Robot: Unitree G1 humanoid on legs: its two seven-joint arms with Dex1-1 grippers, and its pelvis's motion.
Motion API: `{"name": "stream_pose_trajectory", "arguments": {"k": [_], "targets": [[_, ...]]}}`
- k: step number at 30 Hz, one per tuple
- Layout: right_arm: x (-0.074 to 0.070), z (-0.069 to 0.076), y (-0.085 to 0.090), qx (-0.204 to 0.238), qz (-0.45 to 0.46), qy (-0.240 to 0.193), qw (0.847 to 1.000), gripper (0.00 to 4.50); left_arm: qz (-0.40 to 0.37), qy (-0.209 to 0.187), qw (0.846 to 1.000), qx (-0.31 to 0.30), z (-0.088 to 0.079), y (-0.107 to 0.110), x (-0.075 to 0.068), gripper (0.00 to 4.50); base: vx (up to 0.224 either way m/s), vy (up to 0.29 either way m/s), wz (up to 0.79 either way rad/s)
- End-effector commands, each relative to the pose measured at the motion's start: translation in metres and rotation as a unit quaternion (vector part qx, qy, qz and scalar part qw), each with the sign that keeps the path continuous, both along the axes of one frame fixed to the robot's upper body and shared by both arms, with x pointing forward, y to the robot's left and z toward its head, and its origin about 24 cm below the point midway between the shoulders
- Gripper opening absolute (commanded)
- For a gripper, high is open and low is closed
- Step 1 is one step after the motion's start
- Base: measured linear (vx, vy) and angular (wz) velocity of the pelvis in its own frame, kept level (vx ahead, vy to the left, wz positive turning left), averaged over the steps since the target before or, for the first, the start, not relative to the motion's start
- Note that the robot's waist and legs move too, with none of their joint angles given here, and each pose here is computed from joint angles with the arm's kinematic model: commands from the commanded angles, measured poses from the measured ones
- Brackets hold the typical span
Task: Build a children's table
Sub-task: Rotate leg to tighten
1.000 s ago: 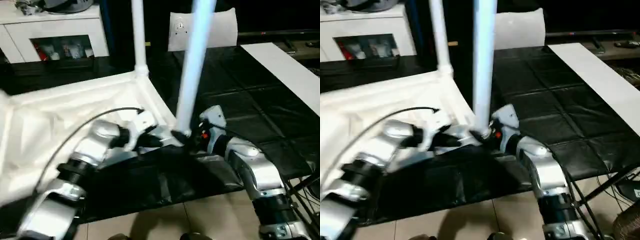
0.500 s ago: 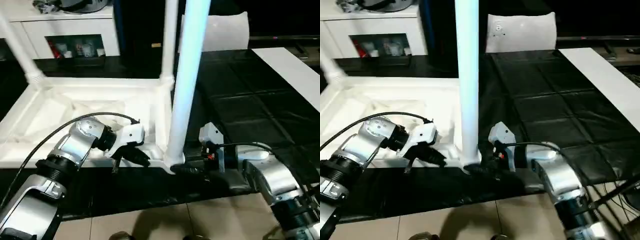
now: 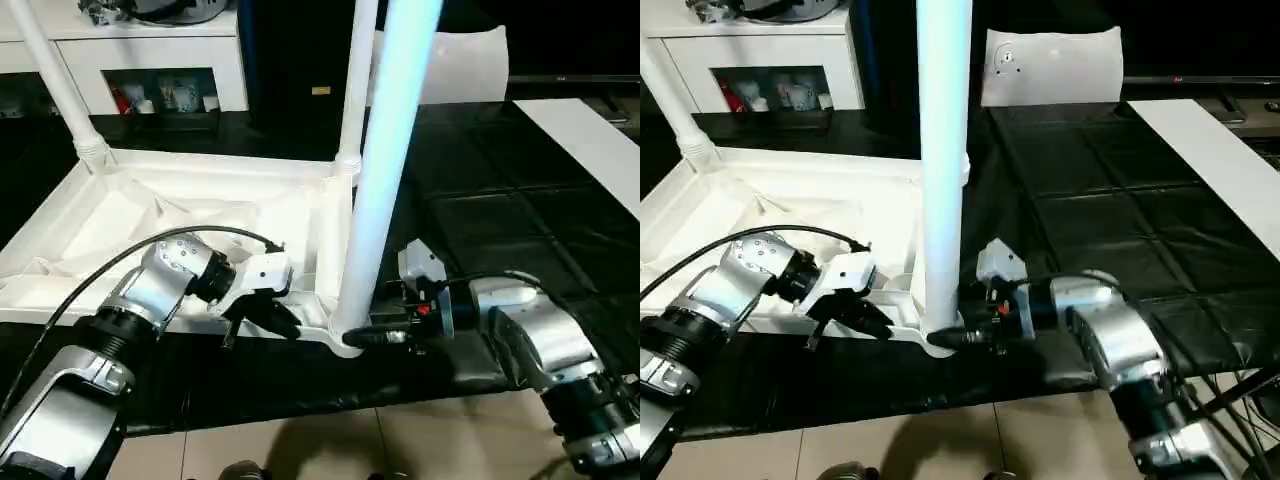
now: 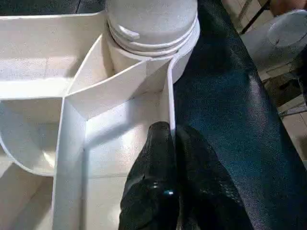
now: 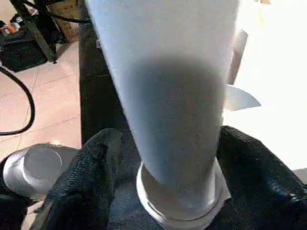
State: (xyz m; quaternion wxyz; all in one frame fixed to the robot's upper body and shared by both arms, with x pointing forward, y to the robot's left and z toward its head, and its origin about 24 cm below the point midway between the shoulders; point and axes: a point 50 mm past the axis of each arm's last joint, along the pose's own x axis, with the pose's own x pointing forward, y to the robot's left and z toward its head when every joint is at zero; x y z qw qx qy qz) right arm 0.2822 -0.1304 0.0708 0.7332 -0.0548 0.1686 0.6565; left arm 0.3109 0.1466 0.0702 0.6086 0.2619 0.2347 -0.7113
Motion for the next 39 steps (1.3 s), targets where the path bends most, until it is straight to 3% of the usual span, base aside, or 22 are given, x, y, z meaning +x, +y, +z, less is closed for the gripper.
{"name": "stream_pose_trajectory", "arguments": {"k": [1,10,16,17,22,24,26,28,29,32,36,37,39], "targets": [[0.001,0.000,0.002,-0.002,0.008,-0.002,1.000,2.99,-0.037,0.002,0.999,0.003,-0.001,-0.008,-0.004,0.00,0.000,0.000,0.00],[-0.001,0.000,0.009,0.023,0.012,0.016,1.000,2.23,-0.004,-0.001,1.000,-0.015,-0.002,-0.007,-0.002,0.00,0.000,0.000,0.00],[-0.002,-0.006,0.024,0.041,-0.058,0.024,0.997,2.01,0.088,0.010,0.994,-0.057,-0.006,-0.021,0.002,0.00,0.000,0.000,0.00],[0.005,-0.010,0.034,0.038,-0.119,0.021,0.992,2.00,0.136,0.010,0.987,-0.083,-0.007,-0.032,0.006,0.00,0.000,0.000,0.00],[0.018,-0.018,0.055,0.018,-0.230,0.025,0.973,1.97,0.230,-0.020,0.968,-0.095,-0.010,-0.051,0.019,0.00,0.000,0.000,0.00],[0.021,-0.019,0.060,0.017,-0.253,0.029,0.967,1.96,0.251,-0.024,0.963,-0.099,-0.009,-0.054,0.021,0.00,0.000,0.000,0.00],[0.029,-0.018,0.074,0.017,-0.323,0.040,0.945,1.96,0.322,-0.039,0.939,-0.113,-0.005,-0.065,0.030,0.00,0.000,0.000,0.00],[0.032,-0.017,0.079,0.020,-0.341,0.044,0.939,1.96,0.341,-0.042,0.932,-0.116,-0.004,-0.068,0.032,0.00,0.000,0.000,0.00],[0.039,-0.014,0.086,0.017,-0.384,0.046,0.922,1.95,0.372,-0.061,0.919,-0.118,0.000,-0.072,0.036,0.00,0.000,0.000,0.00],[0.042,-0.013,0.091,0.012,-0.398,0.045,0.916,1.95,0.385,-0.062,0.913,-0.120,0.001,-0.075,0.037,0.00,0.000,0.000,0.00],[0.045,-0.009,0.089,0.022,-0.403,0.000,0.915,1.95,0.360,-0.062,0.923,-0.118,0.001,-0.075,0.034,0.00,0.000,0.000,0.00],[0.045,-0.009,0.089,0.023,-0.402,-0.003,0.915,2.51,0.359,-0.062,0.924,-0.119,0.001,-0.075,0.033,0.00,0.000,0.000,0.00],[0.044,-0.006,0.083,0.045,-0.401,-0.004,0.915,2.67,0.335,-0.068,0.932,-0.118,0.000,-0.071,0.030,0.00,0.000,0.000,0.00]]}}
